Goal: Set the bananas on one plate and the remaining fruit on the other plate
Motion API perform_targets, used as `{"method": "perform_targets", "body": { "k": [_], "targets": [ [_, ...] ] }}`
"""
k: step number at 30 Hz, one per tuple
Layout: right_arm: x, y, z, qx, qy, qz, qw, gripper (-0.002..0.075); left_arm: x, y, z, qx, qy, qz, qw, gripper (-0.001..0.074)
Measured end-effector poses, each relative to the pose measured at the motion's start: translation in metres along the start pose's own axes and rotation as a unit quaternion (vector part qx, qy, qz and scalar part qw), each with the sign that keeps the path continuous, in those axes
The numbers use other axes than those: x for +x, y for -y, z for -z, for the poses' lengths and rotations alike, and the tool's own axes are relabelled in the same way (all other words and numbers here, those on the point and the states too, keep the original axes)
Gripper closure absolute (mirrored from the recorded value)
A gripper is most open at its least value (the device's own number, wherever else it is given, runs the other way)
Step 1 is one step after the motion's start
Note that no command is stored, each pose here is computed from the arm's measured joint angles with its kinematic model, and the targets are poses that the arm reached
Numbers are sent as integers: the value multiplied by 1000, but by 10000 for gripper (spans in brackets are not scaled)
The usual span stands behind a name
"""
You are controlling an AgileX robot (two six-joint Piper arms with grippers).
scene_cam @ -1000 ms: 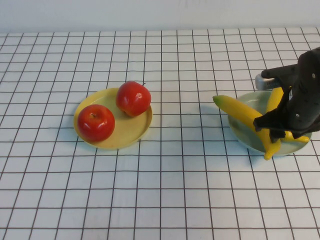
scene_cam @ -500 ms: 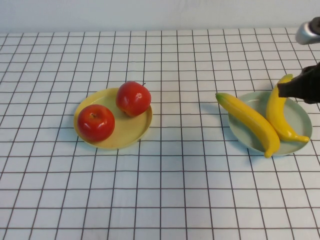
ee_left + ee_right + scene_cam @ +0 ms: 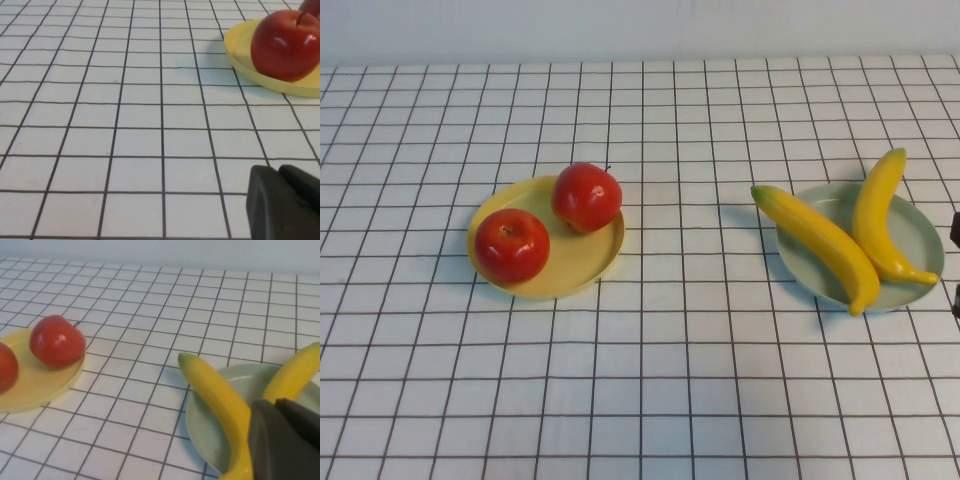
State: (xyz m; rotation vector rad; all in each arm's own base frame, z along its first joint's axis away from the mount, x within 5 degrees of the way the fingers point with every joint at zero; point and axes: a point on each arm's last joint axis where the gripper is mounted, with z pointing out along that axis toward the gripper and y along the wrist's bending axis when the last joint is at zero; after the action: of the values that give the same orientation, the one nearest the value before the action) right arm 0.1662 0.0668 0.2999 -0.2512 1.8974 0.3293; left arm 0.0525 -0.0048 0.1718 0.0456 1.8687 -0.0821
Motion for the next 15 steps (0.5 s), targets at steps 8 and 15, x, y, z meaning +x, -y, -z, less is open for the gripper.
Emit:
{"method": "perform_targets", "body": {
  "k": [8, 15],
  "targets": [
    [18, 5, 34, 16, -38, -2, 999, 741, 0, 0, 0, 0, 0, 0, 1000, 737],
    [50, 8, 64, 0, 43, -5, 999, 741, 0, 0, 0, 0, 0, 0, 1000, 737]
  ]
}}
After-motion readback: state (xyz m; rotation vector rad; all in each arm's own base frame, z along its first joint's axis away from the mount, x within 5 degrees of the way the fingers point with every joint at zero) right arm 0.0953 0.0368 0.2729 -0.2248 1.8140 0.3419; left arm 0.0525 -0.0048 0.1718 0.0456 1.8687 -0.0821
